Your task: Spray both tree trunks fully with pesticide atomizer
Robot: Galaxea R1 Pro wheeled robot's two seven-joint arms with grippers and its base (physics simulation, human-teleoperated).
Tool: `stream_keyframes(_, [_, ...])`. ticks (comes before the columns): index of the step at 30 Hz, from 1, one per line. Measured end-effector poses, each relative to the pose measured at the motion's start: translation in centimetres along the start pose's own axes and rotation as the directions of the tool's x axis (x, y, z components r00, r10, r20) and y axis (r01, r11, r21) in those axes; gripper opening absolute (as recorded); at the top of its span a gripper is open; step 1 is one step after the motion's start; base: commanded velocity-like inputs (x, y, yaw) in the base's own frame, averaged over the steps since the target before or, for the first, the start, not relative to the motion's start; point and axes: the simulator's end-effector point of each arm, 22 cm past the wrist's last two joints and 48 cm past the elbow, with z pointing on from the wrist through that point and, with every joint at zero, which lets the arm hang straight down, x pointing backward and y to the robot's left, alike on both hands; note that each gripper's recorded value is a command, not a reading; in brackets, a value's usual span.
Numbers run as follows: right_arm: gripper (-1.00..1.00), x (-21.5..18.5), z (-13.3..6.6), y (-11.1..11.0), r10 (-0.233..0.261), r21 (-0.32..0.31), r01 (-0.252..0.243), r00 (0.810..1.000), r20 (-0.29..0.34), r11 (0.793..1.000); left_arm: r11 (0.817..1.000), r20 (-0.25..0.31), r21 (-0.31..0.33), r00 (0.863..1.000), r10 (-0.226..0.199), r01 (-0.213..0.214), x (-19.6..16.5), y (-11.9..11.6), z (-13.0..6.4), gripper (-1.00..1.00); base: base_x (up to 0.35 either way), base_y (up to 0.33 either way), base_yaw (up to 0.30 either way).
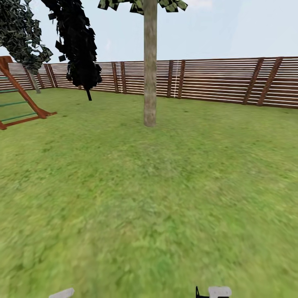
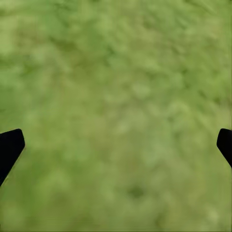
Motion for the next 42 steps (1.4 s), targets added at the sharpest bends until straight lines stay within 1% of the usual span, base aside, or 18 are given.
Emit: stream_keyframes(42, [1.0, 0.03, -0.03, 0.12, 0.001, -0.002, -0.001, 1.0, -0.001, 1.0, 1.0, 0.0, 0.0, 1.0, 0.001, -0.001, 0.02, 0.0, -0.01, -1.0, 0.339, 0.077, 0.0])
